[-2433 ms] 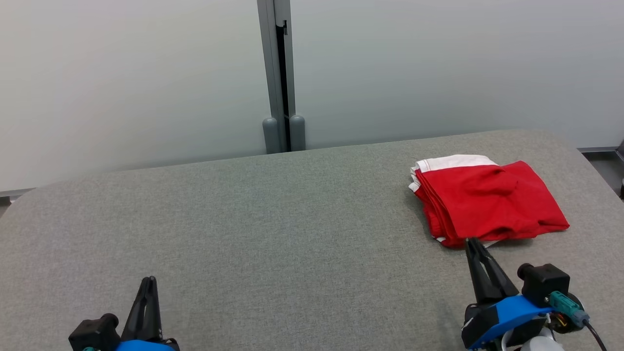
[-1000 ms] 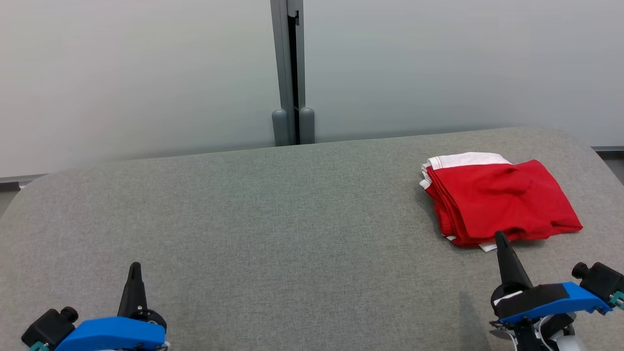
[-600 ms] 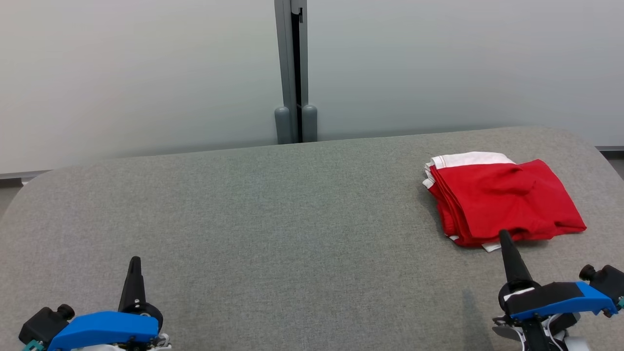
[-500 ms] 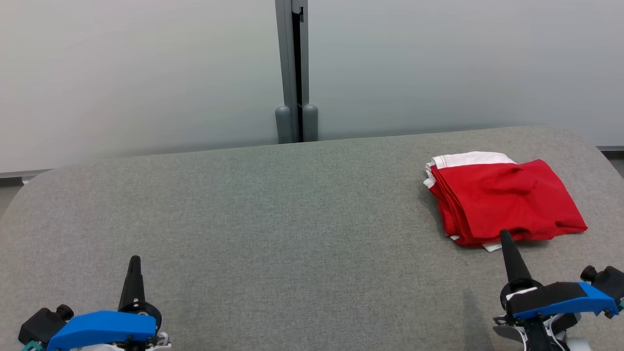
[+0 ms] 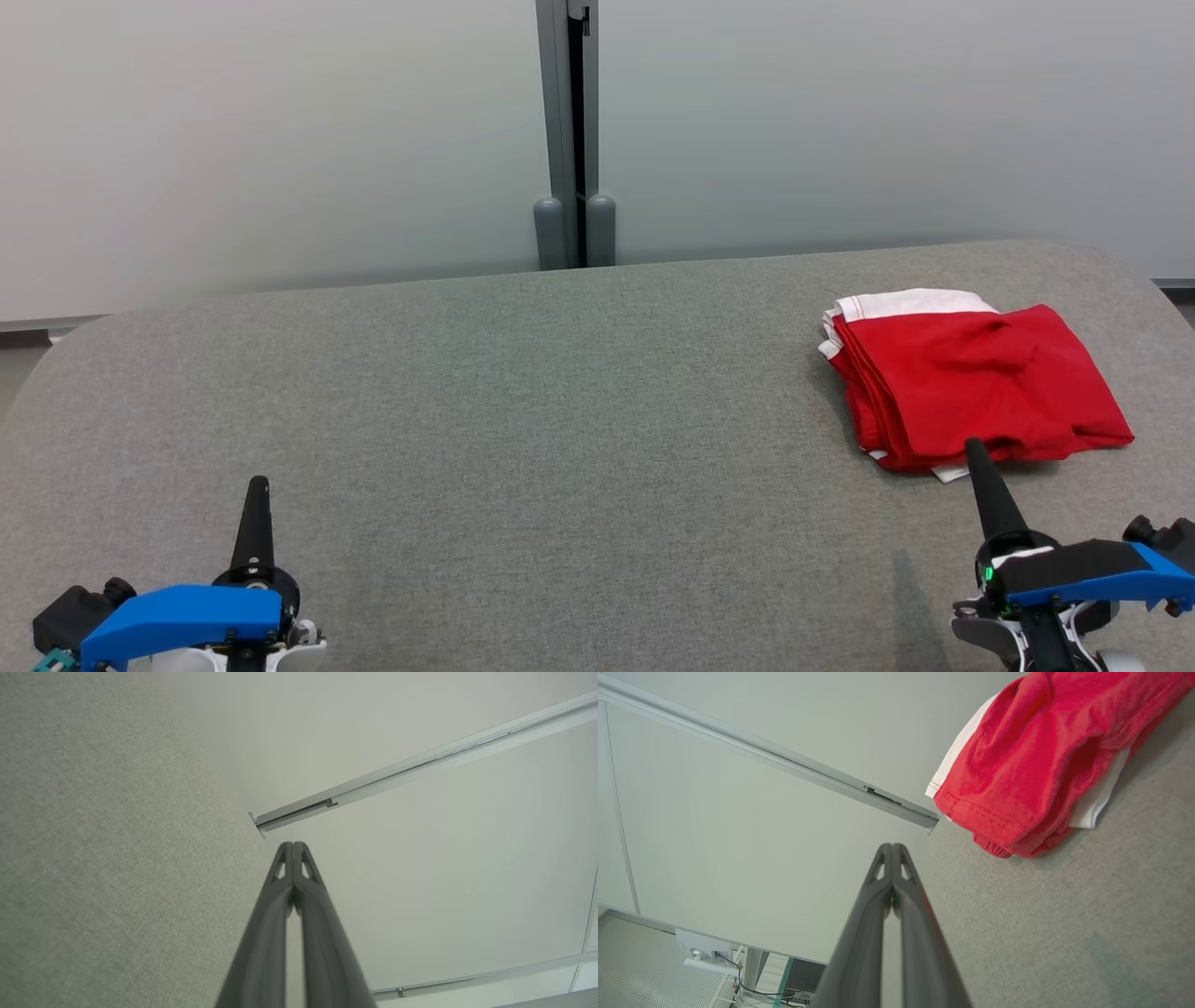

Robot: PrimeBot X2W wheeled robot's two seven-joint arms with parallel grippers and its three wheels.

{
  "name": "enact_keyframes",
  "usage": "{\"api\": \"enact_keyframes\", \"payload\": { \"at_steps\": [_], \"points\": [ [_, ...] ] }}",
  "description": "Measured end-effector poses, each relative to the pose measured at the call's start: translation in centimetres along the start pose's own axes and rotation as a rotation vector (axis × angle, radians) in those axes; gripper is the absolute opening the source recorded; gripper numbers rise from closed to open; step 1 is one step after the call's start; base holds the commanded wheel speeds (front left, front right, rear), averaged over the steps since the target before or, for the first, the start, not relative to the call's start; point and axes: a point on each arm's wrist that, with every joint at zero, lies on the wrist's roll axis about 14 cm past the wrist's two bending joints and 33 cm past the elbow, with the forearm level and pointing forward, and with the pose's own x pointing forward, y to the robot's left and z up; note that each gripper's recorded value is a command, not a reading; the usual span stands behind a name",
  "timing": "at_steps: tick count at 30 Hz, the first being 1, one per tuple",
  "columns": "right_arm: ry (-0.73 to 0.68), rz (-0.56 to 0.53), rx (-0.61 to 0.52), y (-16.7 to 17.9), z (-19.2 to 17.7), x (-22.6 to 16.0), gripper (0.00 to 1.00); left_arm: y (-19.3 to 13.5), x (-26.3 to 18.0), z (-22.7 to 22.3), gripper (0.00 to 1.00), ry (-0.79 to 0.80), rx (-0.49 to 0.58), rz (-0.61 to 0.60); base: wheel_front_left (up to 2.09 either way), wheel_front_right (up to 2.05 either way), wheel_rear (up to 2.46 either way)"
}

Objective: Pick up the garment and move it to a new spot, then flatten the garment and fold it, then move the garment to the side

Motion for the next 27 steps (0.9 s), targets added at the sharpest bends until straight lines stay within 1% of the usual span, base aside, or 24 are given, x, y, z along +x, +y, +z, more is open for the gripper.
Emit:
{"api": "enact_keyframes", "payload": {
  "at_steps": [27],
  "points": [
    [0.015,0.019,0.237,0.48,-0.06,0.47,0.0,-0.92,0.39,0.71,0.0,-0.004,-0.225,-0.033,0.0,0.0,0.0]
  ]
}}
